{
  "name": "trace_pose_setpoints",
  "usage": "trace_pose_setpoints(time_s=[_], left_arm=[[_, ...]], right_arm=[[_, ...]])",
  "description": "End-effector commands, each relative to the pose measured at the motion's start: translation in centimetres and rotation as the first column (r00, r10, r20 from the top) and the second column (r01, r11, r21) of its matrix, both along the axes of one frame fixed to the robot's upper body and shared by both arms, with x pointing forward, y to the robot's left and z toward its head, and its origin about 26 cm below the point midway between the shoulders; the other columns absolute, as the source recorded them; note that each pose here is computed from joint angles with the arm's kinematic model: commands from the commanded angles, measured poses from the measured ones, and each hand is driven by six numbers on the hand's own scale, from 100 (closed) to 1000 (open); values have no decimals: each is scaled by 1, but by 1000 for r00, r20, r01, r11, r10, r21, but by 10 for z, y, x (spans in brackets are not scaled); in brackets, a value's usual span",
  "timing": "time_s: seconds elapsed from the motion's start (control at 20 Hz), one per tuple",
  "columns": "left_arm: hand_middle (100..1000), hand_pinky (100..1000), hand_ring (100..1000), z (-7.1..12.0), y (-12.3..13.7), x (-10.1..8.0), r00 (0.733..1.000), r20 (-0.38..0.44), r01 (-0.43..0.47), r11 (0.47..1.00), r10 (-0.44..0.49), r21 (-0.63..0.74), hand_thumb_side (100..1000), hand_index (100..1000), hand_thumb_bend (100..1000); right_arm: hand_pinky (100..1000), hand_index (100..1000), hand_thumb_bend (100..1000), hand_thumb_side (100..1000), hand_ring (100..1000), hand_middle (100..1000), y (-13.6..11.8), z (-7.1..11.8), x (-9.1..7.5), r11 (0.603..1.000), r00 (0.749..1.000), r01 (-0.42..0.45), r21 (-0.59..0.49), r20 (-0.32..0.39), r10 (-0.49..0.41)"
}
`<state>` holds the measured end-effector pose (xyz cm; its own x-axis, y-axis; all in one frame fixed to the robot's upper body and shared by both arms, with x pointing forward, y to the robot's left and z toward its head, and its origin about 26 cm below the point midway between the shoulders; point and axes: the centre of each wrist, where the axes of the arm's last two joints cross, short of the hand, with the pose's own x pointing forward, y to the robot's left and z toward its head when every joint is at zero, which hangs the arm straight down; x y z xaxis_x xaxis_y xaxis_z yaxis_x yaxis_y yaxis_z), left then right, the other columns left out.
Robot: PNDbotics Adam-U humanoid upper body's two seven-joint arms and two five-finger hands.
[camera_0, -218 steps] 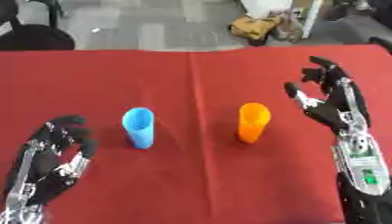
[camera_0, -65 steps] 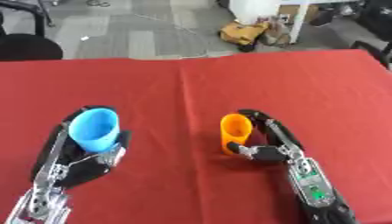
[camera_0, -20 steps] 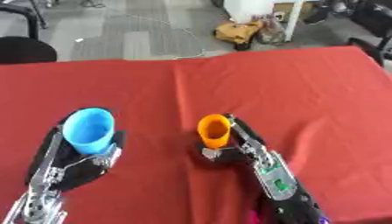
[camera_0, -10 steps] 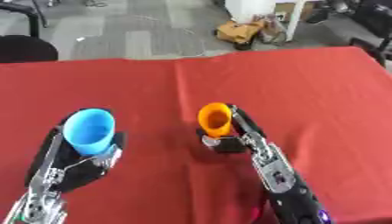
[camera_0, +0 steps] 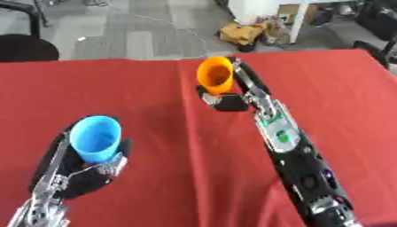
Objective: Pour the contents of one cup into another cup.
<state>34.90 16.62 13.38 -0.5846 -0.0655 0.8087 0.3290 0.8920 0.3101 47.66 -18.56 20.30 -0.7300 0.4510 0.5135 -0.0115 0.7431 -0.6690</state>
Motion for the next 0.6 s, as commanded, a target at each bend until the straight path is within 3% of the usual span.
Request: trace_pose_setpoints(time_s=[0.05, 0.3, 0.6], left_arm=[[454, 470, 455, 5, -1, 0, 999, 19, 25, 999, -25, 25, 100, 678, 167], [454, 470, 455, 1, -3, 1, 999, 10, 39, 998, -39, 43, 100, 677, 168], [455, 471, 455, -2, -4, 1, 999, 5, 53, 997, -53, 64, 100, 676, 171]], right_arm=[[736, 561, 162, 100, 496, 197, 1, 30, 3, 999, 996, -1, -53, 94, 6], [731, 565, 172, 100, 498, 205, 18, 52, -3, 993, 979, -40, -112, 196, 62], [722, 577, 220, 100, 502, 221, 44, 72, -18, 959, 931, -50, -279, 335, 145]])
